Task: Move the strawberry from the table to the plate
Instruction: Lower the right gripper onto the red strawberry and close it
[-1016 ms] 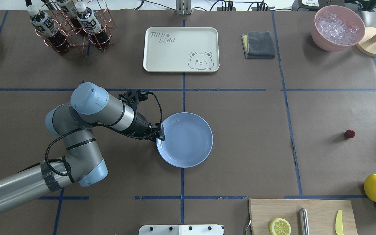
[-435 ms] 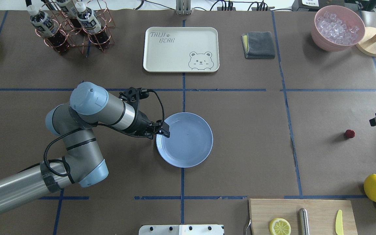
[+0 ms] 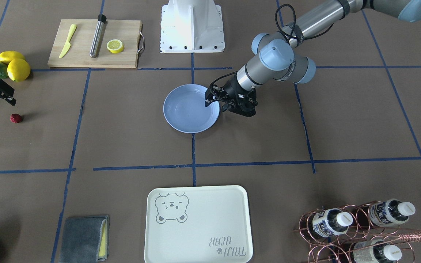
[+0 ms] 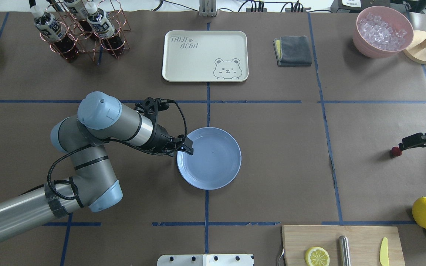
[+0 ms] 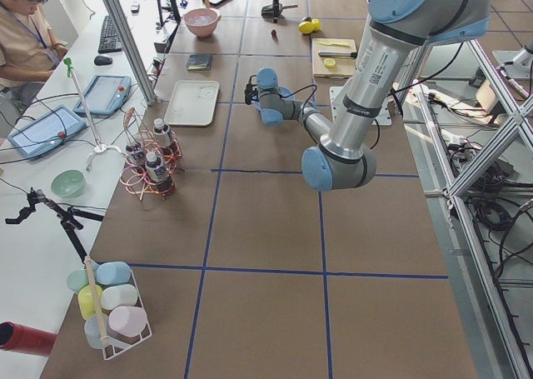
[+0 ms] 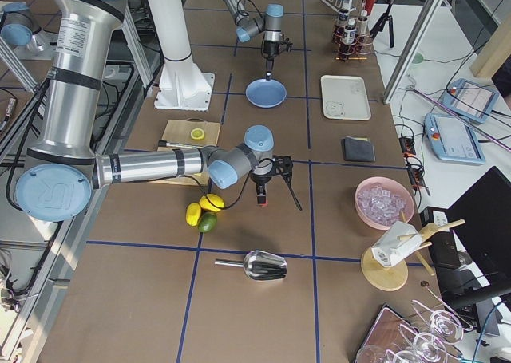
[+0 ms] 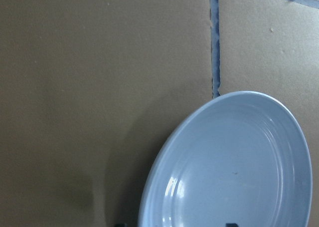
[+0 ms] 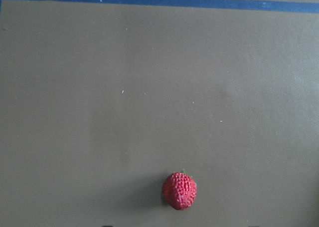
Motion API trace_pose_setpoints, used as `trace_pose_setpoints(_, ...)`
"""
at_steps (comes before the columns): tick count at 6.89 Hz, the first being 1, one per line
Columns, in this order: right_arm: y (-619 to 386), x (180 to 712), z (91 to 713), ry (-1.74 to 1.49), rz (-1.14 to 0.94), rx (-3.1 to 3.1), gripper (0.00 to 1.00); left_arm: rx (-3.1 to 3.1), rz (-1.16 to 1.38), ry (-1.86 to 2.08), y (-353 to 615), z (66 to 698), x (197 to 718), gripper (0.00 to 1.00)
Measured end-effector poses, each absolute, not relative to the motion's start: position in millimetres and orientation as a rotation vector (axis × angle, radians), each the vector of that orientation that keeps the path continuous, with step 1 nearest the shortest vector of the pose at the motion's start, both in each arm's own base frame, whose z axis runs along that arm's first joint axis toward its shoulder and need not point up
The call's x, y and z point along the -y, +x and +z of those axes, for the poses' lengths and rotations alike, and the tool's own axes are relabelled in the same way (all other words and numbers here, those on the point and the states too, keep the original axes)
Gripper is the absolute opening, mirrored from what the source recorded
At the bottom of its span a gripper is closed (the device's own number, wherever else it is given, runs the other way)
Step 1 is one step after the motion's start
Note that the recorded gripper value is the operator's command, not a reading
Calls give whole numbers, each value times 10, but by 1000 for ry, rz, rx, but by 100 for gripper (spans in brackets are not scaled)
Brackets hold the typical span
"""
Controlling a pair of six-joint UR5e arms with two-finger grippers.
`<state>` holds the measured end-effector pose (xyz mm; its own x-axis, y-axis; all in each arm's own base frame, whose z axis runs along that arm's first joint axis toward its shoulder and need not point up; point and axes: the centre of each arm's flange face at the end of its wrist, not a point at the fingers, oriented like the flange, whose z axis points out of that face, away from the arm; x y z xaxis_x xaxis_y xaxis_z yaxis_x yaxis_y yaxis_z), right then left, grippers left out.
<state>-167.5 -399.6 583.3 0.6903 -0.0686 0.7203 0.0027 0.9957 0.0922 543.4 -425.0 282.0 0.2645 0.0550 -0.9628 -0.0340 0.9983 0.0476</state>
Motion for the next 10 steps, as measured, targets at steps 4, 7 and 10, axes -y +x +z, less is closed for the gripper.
trace_pose_setpoints(4, -2047, 3958, 6114, 108, -101, 751, 87, -1300, 60, 19, 5429, 2835, 4249, 76)
trace_pose_setpoints(7, -2200, 4051, 6172, 108, -115, 742, 50, -1296, 59, 18, 5424, 2865, 4247, 76)
trace_pose_setpoints(10, -2205, 4062, 6168, 108, -112, 743, 0, -1295, 58, 18, 5423, 2874, 4246, 76)
